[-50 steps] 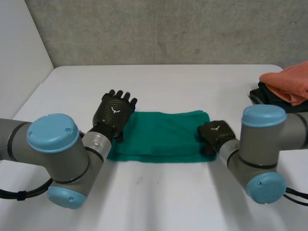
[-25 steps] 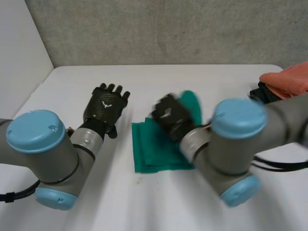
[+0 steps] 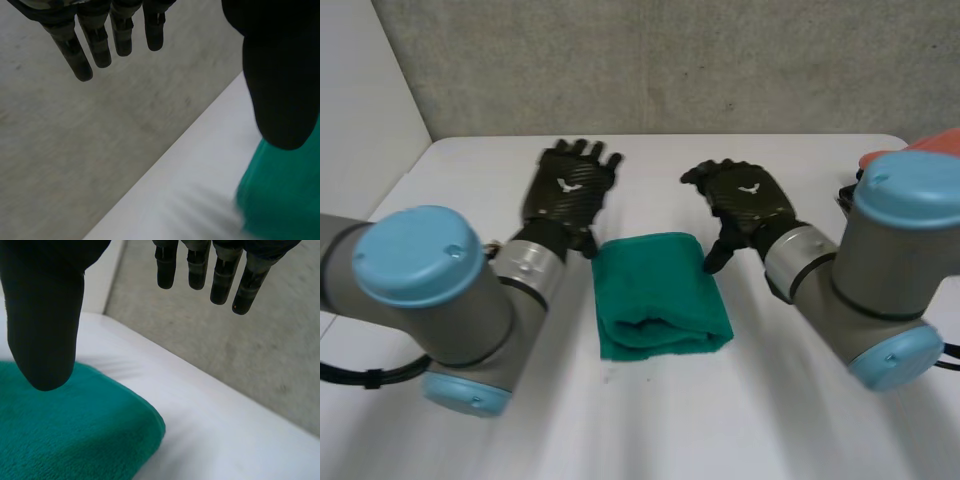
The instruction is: Fold the laundry.
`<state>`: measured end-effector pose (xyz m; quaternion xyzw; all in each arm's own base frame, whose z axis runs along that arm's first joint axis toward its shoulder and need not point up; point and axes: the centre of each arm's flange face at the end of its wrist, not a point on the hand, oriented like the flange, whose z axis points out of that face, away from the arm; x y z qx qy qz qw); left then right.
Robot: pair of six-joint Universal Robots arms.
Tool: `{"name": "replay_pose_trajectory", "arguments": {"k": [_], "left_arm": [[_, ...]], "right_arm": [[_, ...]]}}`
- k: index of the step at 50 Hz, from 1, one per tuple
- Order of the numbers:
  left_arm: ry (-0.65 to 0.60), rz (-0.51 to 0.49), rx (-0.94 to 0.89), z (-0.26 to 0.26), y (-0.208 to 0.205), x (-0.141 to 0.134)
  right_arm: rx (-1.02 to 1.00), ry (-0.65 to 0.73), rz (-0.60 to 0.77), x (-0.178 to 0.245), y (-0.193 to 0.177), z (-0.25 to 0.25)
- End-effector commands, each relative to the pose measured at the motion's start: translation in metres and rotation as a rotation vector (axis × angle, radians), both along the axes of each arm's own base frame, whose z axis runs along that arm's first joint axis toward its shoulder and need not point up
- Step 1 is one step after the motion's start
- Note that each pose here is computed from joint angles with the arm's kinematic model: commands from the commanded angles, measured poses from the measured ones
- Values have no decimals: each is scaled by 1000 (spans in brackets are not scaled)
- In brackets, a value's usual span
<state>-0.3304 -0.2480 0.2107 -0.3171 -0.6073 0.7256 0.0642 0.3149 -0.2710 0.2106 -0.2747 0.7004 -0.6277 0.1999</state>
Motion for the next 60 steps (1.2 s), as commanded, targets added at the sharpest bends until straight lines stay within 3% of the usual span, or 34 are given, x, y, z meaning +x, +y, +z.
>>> {"name": "replay_pose_trajectory", "arguments": {"k": [1,6,12,21,25,36,44,50,60], "left_arm": [[33,-102,176,-18,26,-32],[-78,-43,335,-54,25,-29],[-183,61,369,-72,19,-19],[-266,61,330,-72,20,-17],[-249,39,317,-64,25,-20],[-49,-107,125,44,31,-18],[53,-262,193,78,29,-1],[72,-416,292,81,34,1],[75,-406,284,84,35,3]], "right_arm": [[183,21,10,2,-10,-20],[295,78,19,6,-16,-44],[351,153,28,7,-18,-70],[235,278,65,8,-18,-68],[180,256,72,9,-16,-46],[2,194,56,4,20,-4],[12,219,142,12,72,-51],[-27,223,148,25,77,-87],[-191,333,95,37,55,-108]]}}
